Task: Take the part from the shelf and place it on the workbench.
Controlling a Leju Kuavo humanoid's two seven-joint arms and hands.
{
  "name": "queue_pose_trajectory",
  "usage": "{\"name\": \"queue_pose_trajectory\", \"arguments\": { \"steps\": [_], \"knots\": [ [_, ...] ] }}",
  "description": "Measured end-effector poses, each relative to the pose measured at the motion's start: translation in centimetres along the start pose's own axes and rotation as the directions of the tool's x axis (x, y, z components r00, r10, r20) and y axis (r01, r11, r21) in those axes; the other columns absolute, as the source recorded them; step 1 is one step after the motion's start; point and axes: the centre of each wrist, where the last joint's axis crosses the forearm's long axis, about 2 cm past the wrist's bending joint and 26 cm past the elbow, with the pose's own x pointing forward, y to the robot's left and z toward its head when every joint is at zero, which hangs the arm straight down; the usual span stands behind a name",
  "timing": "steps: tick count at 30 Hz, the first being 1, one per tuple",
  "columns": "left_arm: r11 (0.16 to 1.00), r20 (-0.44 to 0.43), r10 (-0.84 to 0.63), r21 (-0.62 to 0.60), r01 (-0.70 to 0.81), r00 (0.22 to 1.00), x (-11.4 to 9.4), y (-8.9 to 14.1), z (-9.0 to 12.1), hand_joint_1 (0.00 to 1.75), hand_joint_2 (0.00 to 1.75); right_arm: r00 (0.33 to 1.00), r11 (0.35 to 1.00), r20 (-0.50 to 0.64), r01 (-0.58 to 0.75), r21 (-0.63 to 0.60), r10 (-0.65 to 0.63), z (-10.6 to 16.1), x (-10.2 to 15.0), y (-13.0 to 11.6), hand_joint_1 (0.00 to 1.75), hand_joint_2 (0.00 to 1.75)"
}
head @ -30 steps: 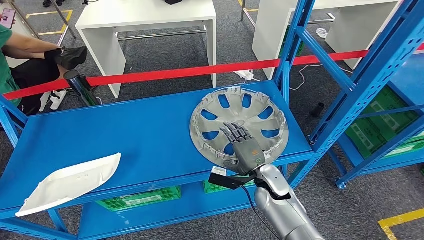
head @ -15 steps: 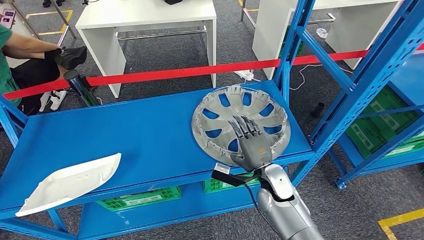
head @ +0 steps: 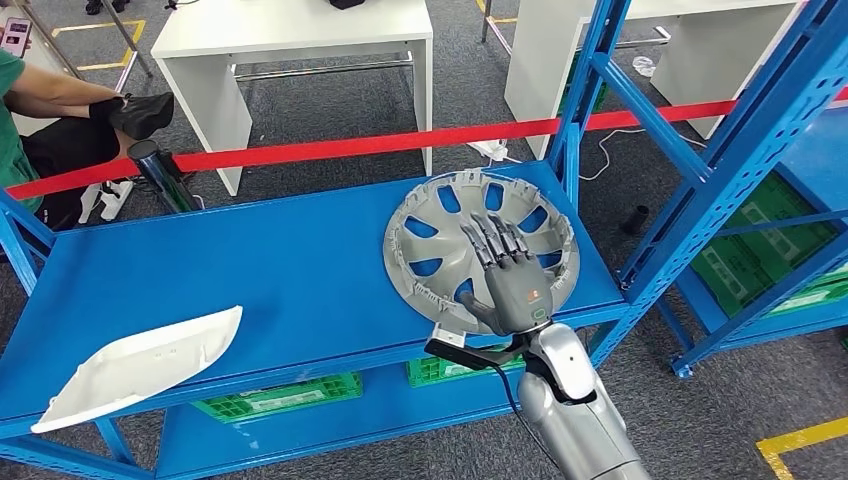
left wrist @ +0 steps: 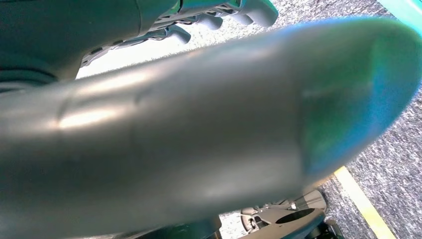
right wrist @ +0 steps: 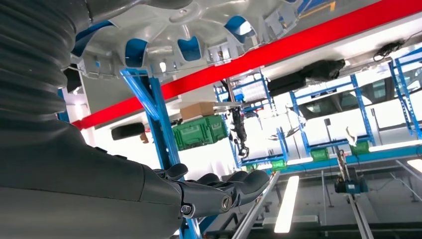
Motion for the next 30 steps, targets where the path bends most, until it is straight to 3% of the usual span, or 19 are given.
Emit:
{"name": "queue_pose_trajectory", "arguments": {
  "steps": [30],
  "knots": [
    [1.0, 0.001, -0.002, 0.001, 0.002, 1.0, 0.0, 0.0, 0.0, 0.0, 0.0, 0.99, 0.989, -0.01, 0.14, 0.041, -0.14, 1.5, 0.3, 1.2, 0.0, 1.75]
  ]
}}
